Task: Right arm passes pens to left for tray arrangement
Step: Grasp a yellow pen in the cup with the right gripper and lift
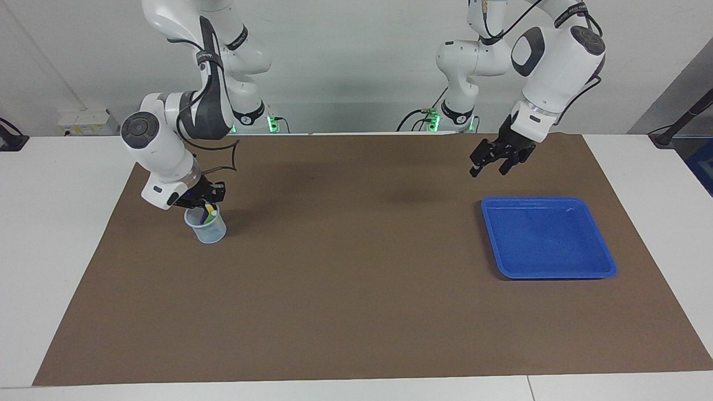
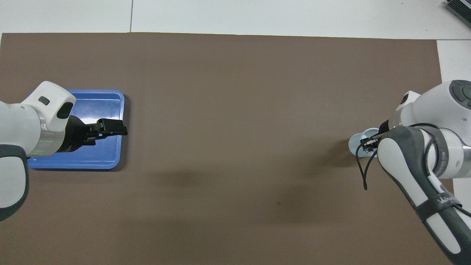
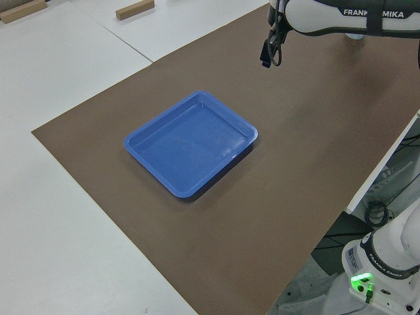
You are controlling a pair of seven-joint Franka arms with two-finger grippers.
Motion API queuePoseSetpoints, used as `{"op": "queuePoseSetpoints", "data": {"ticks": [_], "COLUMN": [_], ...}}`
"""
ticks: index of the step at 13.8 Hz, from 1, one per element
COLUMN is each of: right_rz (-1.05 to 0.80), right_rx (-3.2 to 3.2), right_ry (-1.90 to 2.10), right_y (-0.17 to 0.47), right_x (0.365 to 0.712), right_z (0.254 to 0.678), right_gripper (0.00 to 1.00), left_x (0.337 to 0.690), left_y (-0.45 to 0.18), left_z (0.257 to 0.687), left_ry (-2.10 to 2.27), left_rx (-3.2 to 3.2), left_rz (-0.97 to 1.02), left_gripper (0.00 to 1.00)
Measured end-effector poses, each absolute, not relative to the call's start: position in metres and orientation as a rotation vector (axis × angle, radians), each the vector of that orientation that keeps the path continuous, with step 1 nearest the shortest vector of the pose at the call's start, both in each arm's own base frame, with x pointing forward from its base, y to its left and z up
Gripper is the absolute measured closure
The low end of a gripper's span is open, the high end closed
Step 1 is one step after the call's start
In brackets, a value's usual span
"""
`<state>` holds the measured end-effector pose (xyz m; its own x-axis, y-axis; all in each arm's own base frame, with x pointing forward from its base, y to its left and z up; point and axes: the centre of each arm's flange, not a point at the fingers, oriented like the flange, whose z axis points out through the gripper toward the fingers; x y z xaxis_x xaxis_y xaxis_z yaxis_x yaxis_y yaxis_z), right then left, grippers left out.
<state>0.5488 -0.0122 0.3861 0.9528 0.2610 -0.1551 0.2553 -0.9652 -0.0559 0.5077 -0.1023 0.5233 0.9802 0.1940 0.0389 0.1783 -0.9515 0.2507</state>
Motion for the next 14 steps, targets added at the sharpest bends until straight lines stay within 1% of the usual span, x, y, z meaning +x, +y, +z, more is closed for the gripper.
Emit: {"op": "queuePoseSetpoints", "data": {"ticks": [2, 4, 7, 14], "right_rz": [0.258, 0.278, 0.272, 0.213], "right_rx": [-3.065, -3.065, -3.097, -3.095], "right_ry": [-0.42, -0.428, -0.477, -0.55], "right_y": [-0.014, -0.014, -0.016, -0.002], "right_x": [0.549, 0.55, 0.549, 0.533], "right_z": [0.392, 0.409, 0.447, 0.54], "right_gripper": [0.81, 0.81, 0.81, 0.81], "left_x": [0.508, 0.508, 0.508, 0.51], "left_y": [-0.102, -0.101, -0.101, -0.1], "left_z": [0.523, 0.524, 0.524, 0.523], "left_ry": [0.278, 0.294, 0.303, 0.407], "left_rx": [2.876, 2.854, 2.839, 2.678], "left_rz": [0.092, 0.085, 0.08, 0.049], "left_gripper": [0.0, 0.0, 0.0, 0.0]}}
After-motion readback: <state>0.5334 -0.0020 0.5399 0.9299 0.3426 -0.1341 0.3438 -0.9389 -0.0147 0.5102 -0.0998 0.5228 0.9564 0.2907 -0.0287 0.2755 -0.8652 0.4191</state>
